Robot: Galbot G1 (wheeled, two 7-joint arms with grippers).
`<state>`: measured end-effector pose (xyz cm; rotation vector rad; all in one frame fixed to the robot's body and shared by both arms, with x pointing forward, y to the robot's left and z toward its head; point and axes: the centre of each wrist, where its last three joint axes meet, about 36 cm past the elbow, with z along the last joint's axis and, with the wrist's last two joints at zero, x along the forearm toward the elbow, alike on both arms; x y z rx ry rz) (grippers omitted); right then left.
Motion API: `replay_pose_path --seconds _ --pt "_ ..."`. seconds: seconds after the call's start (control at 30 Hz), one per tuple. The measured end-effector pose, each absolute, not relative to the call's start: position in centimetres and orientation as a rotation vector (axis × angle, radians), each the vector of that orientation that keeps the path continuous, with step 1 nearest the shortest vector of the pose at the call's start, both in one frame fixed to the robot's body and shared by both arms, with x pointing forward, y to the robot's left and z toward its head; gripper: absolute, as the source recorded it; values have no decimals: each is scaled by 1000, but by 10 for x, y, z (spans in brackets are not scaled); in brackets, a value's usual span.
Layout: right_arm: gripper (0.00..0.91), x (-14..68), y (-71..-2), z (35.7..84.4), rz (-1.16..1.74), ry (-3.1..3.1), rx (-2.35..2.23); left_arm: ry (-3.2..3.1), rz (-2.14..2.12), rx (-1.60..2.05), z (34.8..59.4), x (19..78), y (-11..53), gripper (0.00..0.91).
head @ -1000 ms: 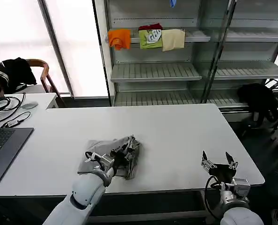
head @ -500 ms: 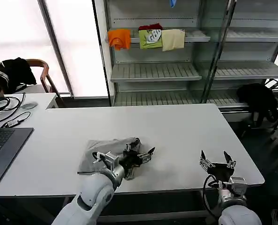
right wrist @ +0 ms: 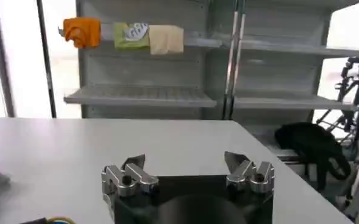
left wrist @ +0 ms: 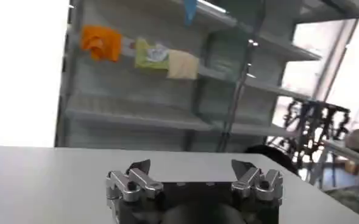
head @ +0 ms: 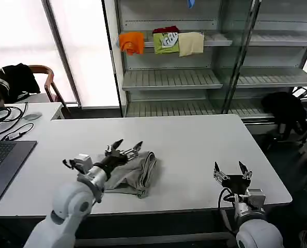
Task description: Fold and organize the clothes.
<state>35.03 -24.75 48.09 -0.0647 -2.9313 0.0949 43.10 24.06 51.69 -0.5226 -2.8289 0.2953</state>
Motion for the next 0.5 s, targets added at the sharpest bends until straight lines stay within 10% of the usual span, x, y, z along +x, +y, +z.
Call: replay_pose_path --seconds 0.5 --pt "907 359 -244 483 84 -2943 -12 -2757 292 -259 474 426 310 907"
